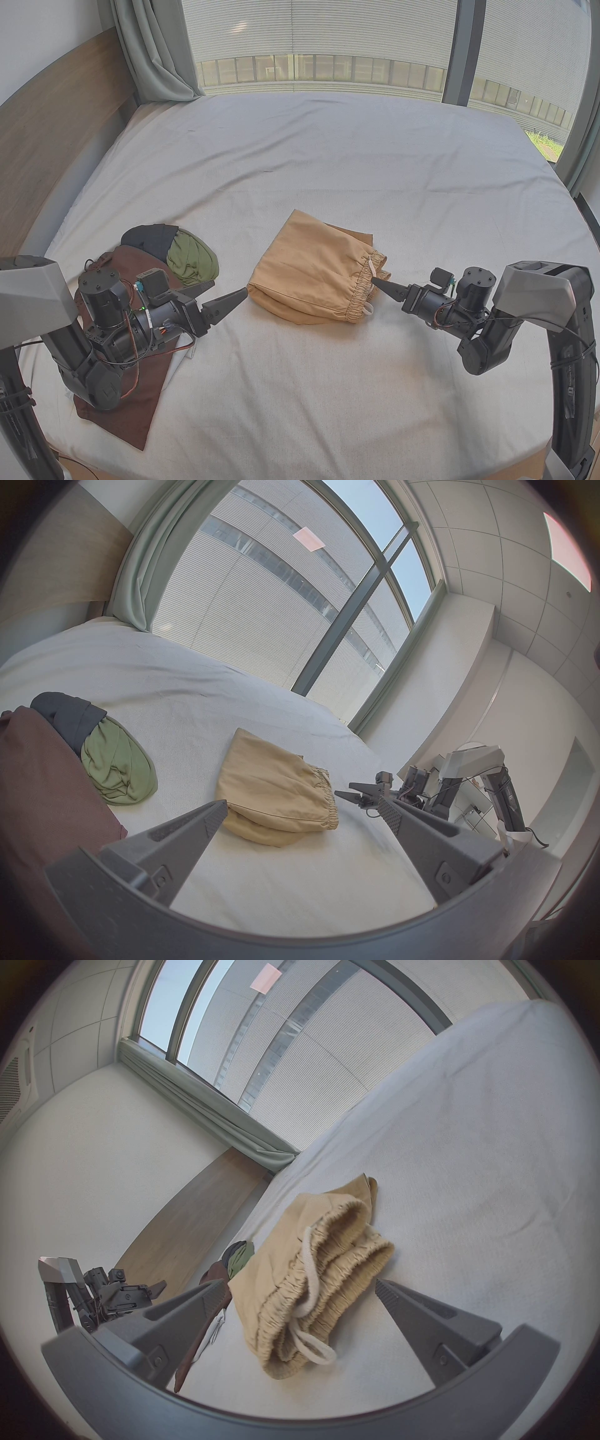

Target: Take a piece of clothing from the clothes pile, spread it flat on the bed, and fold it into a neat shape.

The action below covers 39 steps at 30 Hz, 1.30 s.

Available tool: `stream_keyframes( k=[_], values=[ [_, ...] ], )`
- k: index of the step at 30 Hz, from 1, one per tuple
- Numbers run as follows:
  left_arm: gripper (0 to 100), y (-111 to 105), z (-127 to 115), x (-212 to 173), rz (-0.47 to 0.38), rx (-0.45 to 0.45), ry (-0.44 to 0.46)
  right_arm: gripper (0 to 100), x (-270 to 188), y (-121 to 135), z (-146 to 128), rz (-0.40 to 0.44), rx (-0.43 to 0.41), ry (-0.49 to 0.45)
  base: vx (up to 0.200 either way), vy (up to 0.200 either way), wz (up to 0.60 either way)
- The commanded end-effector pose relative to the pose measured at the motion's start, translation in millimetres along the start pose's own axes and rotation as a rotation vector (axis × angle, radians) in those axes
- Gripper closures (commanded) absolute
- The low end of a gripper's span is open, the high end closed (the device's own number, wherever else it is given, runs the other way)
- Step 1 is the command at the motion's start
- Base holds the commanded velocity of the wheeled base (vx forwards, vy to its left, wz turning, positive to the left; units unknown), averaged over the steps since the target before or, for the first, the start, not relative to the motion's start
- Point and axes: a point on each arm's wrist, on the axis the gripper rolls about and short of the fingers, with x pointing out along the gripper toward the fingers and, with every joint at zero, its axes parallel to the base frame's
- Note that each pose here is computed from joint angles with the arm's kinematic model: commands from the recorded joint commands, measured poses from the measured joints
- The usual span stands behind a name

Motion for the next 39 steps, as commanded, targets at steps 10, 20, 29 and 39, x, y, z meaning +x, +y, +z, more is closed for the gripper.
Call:
stream_keyframes(
  k=[10, 20, 29, 39],
  values=[
    [0, 0, 1, 0, -0.001, 0.003, -0.003, 0, 8, 59, 21, 0.123, -0.059, -0.022, 0.000, 0.000, 0.00],
    [0, 0, -1, -1, 0.000, -0.002, 0.005, 0, 35, 28, -11, 0.115, -0.044, 0.012, 0.000, 0.000, 0.00],
    [0, 0, -2, -1, 0.001, -0.003, 0.008, 0, 42, 12, -30, 0.098, -0.028, 0.037, 0.000, 0.000, 0.00],
    [0, -1, -2, 0, -0.002, -0.002, 0.007, 0, 44, 13, -29, 0.105, -0.032, 0.030, 0.000, 0.000, 0.00]
  ],
)
